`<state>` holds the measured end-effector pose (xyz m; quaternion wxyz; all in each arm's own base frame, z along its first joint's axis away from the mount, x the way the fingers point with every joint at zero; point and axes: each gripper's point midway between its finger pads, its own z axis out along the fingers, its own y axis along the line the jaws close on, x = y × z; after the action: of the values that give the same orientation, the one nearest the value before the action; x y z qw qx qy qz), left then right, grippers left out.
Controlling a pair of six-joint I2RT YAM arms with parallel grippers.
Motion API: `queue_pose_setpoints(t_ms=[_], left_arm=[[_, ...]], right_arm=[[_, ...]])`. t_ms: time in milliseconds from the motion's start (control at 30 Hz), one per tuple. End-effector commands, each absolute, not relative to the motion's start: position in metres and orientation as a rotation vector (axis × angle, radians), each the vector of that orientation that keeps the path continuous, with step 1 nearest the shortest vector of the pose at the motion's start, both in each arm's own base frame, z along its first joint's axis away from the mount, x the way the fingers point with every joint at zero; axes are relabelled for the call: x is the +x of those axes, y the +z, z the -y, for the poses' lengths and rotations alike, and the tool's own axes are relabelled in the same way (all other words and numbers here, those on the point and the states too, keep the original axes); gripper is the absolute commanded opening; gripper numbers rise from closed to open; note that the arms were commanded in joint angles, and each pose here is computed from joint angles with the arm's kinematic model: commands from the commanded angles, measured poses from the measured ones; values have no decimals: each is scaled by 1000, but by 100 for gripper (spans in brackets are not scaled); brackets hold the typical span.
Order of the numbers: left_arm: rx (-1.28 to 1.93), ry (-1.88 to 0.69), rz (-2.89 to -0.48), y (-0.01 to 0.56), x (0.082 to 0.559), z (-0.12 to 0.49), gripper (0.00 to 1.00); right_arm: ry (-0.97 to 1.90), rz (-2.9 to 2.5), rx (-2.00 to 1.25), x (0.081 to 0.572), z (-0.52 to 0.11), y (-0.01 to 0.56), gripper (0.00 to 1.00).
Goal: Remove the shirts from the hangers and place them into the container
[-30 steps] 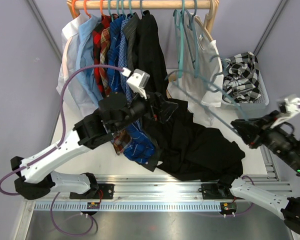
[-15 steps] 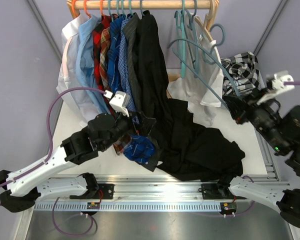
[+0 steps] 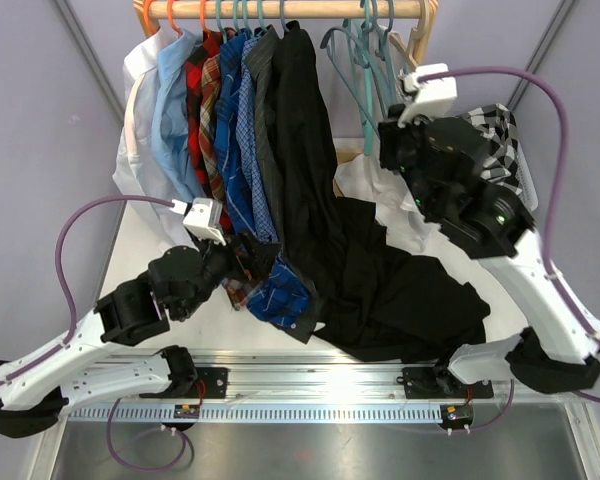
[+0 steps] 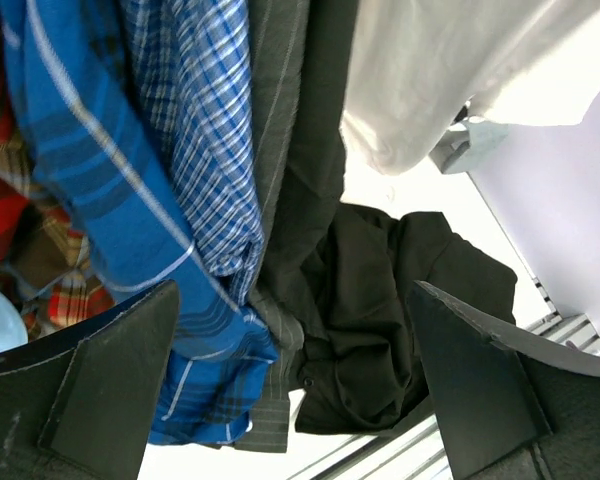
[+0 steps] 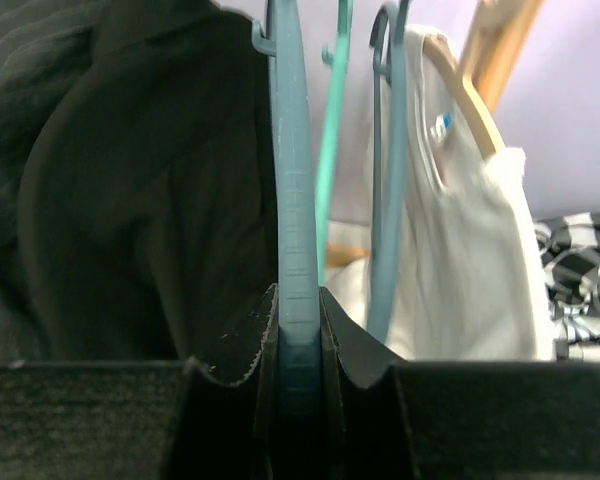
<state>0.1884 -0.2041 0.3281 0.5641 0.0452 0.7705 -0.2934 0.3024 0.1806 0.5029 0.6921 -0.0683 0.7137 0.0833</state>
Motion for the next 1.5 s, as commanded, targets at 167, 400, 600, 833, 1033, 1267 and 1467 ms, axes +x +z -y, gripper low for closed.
queue_pose_setpoints(t_ms=[167, 400, 600, 833, 1033, 1267, 1467], left_arm=[[11, -671, -1827, 316, 185, 185, 99], [-17, -677, -1821, 315, 179, 171, 99], [-27, -685, -1818, 315, 176, 163, 99], [-35, -689, -1819, 314, 174, 160, 99], [-40, -691, -1817, 315, 174, 159, 99], [-34, -682, -1817, 317, 175, 160, 99], [-27, -679, -1821, 317, 176, 163, 99]], right_arm=[[80, -1523, -88, 368, -226, 530, 0], [65, -1551, -58, 394, -246, 522, 0], [4, -1578, 37, 407, -229, 500, 0], [-25, -1646, 107, 416, -209, 467, 0], [24, -1683, 91, 412, -204, 450, 4], [319, -1572, -25, 370, -217, 516, 72], [553, -1547, -133, 313, -223, 553, 87]])
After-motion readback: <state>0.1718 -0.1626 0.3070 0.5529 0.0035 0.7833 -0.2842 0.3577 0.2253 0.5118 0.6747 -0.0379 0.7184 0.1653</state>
